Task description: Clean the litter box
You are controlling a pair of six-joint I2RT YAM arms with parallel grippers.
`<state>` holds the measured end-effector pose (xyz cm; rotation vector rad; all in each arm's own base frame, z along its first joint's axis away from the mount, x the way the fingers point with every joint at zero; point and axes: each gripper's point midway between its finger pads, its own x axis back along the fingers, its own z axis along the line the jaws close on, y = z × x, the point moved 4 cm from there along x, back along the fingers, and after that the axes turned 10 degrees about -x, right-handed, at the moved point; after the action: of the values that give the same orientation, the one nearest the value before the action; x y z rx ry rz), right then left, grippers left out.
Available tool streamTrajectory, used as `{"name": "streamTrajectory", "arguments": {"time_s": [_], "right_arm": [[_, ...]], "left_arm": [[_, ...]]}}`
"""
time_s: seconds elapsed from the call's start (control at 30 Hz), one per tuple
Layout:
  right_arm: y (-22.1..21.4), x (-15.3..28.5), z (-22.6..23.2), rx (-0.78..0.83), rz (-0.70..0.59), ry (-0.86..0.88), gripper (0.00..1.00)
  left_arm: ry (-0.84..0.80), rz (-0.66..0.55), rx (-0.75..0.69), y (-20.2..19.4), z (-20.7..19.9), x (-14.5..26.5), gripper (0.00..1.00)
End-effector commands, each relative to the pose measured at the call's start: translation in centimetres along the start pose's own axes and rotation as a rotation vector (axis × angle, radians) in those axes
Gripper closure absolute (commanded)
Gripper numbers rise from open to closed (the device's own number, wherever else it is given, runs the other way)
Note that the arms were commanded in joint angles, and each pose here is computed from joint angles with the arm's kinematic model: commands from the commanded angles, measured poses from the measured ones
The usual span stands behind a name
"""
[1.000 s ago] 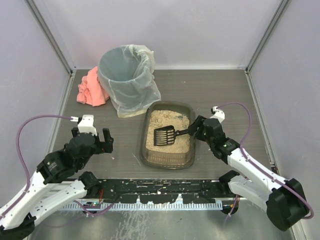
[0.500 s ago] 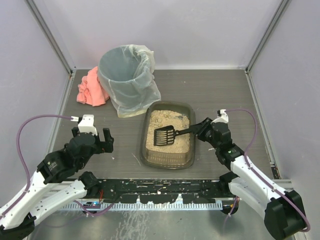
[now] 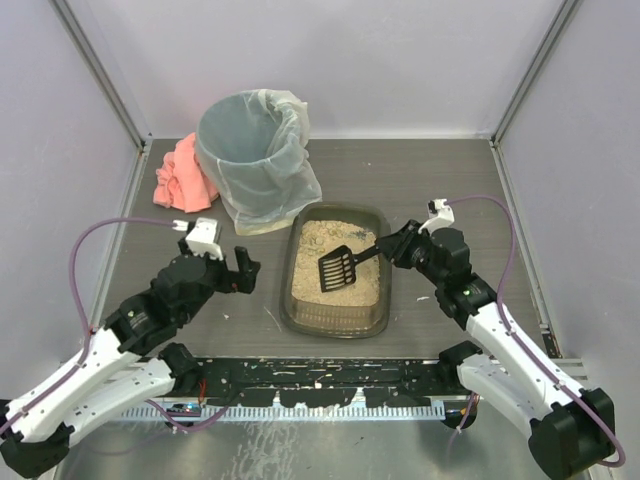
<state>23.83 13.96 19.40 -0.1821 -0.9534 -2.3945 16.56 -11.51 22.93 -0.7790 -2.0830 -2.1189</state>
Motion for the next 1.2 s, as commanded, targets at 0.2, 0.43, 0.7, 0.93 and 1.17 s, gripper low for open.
{"name": "streamTrajectory", "arguments": {"time_s": [0.2,0.43,0.7,0.93,1.17], "right_arm": [[3.2,0.6,4.8,0.100,0.010,0.100,0.99],[4.4,0.2,7.5,0.118,0.063,0.147,0.99],[4.7,0.3,9.4,0.117,0.117,0.203,0.99],[4.9,0.4,10.3,0.121,0.140,0.228,0.99],[5.3,1.0,10.8,0.139,0.135,0.239,0.99]], "left_arm": [[-0.320,-0.564,-0.205,9.7,-7.2,-3.6,0.02],[-0.507,-0.689,-0.384,11.8,-12.0,-5.4,0.02],[-0.570,-0.721,-0.453,12.6,-15.7,-8.1,0.23],[-0.691,-0.684,-0.496,11.0,-19.7,-9.4,0.28],[-0.675,-0.593,-0.545,7.7,-20.4,-11.1,0.28]]}}
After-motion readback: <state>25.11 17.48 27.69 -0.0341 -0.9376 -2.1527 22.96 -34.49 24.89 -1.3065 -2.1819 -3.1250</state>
